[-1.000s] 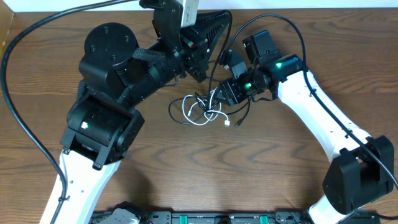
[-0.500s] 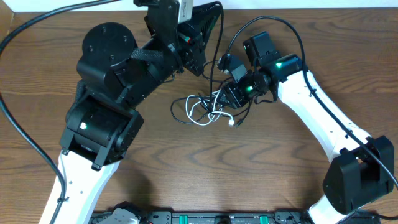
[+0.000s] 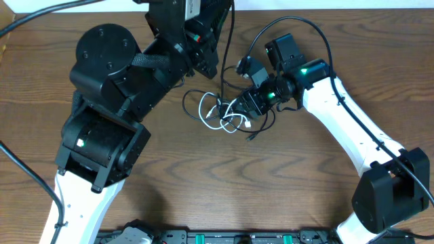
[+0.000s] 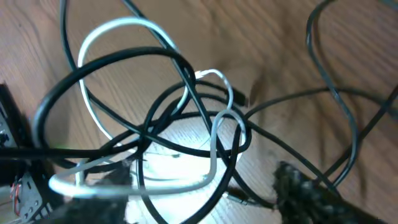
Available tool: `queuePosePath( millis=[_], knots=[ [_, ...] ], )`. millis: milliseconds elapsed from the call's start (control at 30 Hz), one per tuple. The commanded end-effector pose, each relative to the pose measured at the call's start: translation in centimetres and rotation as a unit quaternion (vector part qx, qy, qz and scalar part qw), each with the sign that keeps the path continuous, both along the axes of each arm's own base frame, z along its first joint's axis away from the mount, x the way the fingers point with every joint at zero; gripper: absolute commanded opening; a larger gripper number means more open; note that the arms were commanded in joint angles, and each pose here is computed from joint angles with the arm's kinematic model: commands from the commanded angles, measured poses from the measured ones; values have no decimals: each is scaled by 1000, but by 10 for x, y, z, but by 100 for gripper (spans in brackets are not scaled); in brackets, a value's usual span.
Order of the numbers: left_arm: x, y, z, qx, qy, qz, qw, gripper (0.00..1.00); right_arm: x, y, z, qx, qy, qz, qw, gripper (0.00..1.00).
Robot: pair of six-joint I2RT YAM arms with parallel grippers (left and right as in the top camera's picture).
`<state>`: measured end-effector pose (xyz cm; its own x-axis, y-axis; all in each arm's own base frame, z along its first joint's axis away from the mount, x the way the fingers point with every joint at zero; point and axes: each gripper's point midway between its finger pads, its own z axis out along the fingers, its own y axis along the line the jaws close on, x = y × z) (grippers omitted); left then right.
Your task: Untangle cables
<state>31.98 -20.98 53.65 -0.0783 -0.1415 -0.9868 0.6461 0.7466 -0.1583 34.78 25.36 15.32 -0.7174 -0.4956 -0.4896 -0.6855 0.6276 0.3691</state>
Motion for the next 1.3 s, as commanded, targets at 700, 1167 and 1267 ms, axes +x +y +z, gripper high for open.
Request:
queuePosePath(
  millis=[700, 1167, 1267],
  knots=[
    [33, 2, -74, 108, 90, 44, 989, 8, 9, -13, -12, -32, -17, -2, 999, 95],
    [51, 13, -85, 117, 102, 71, 985, 8, -20, 0, -17, -37, 20, 29, 999, 99],
    [50, 13, -84, 116, 99, 71, 986, 12, -27, 3, -21, -42, 22, 45, 998, 99]
  ],
)
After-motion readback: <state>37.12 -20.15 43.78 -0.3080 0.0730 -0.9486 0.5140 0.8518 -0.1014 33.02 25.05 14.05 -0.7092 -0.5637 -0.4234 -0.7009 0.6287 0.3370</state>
